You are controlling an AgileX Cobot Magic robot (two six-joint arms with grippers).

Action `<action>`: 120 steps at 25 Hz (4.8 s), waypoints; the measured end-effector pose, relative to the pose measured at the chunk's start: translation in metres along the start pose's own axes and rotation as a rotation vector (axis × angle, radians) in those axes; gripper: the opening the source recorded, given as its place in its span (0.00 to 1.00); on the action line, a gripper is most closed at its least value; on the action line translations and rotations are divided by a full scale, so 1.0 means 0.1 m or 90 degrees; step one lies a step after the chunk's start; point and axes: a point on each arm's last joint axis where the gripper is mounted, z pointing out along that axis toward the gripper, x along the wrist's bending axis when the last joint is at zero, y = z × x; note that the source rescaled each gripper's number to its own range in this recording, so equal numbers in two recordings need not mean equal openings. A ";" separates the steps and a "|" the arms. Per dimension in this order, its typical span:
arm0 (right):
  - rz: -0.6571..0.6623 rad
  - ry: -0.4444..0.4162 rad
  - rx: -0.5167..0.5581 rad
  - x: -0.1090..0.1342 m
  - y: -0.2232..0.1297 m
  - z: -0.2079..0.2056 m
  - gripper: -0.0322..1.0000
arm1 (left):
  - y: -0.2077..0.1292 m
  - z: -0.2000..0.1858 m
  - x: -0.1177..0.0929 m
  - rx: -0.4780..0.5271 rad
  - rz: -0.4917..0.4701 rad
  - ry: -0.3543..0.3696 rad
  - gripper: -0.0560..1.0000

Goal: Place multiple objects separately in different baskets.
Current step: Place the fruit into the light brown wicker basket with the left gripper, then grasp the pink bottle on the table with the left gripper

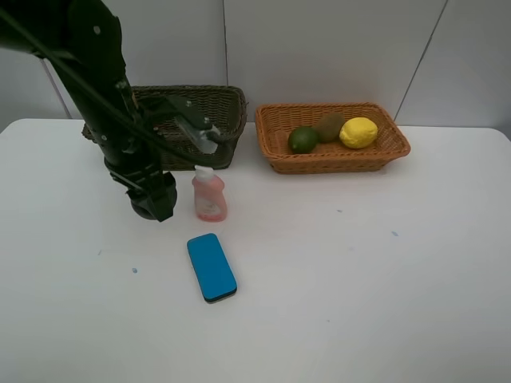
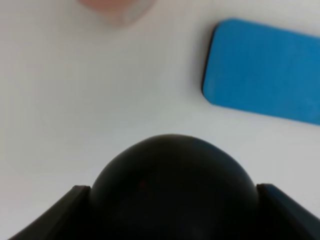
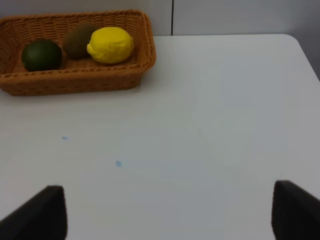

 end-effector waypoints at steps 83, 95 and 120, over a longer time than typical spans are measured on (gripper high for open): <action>0.000 0.000 0.000 0.00 0.00 0.00 0.88 | 2.18 0.94 0.56 -0.428 -0.061 0.021 1.00; 0.000 0.000 0.000 0.00 0.00 0.00 0.88 | 2.13 0.93 0.51 -0.380 -0.059 -0.011 1.00; 0.000 0.000 0.000 0.00 0.00 0.00 0.88 | 1.67 -0.40 0.31 -0.189 0.198 0.045 1.00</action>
